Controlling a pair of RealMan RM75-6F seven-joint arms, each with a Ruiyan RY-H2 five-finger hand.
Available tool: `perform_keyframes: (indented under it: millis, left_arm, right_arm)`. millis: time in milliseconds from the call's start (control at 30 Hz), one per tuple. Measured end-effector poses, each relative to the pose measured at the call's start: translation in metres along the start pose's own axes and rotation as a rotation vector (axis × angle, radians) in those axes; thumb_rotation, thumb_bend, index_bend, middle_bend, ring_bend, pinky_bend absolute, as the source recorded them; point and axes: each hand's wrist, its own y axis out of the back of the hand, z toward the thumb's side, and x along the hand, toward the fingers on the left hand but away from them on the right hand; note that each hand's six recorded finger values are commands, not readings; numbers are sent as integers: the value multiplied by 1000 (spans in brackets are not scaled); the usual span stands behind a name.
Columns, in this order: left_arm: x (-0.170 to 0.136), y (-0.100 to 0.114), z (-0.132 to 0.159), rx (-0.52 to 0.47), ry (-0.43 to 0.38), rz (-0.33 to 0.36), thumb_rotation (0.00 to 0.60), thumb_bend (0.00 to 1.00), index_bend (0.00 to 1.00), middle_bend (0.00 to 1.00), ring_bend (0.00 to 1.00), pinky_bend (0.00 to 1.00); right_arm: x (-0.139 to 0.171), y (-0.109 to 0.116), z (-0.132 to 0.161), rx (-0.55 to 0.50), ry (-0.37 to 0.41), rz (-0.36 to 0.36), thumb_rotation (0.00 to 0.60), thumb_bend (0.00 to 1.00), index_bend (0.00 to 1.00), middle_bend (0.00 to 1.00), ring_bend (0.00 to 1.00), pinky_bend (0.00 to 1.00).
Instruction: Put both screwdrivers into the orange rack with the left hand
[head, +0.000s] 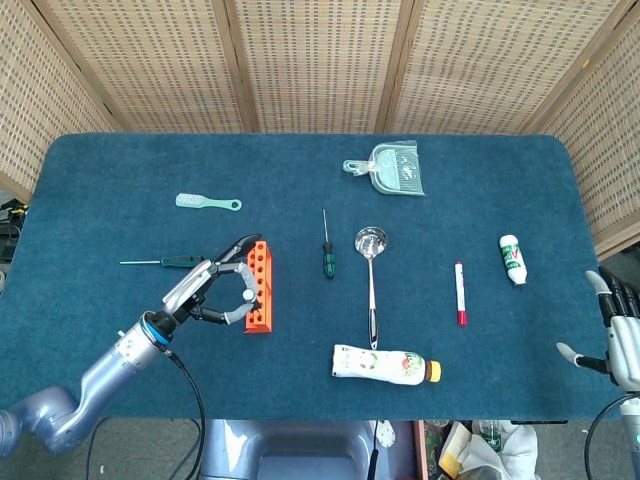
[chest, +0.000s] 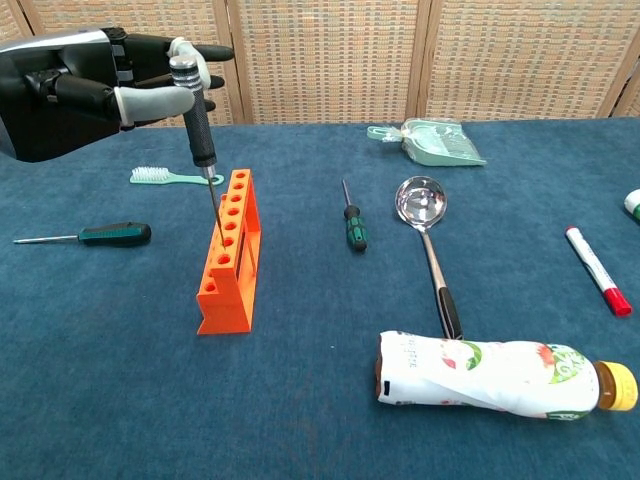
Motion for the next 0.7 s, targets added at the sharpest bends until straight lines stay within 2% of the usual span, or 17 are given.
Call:
perform_keyframes:
  millis: [700]
  left_arm:
    - [3, -3, -6, 10, 19, -10, 600, 430, 696, 0, 0, 0]
  right_arm:
    - [0, 2, -1, -6, -2, -1, 600, 0, 0, 0, 0, 0]
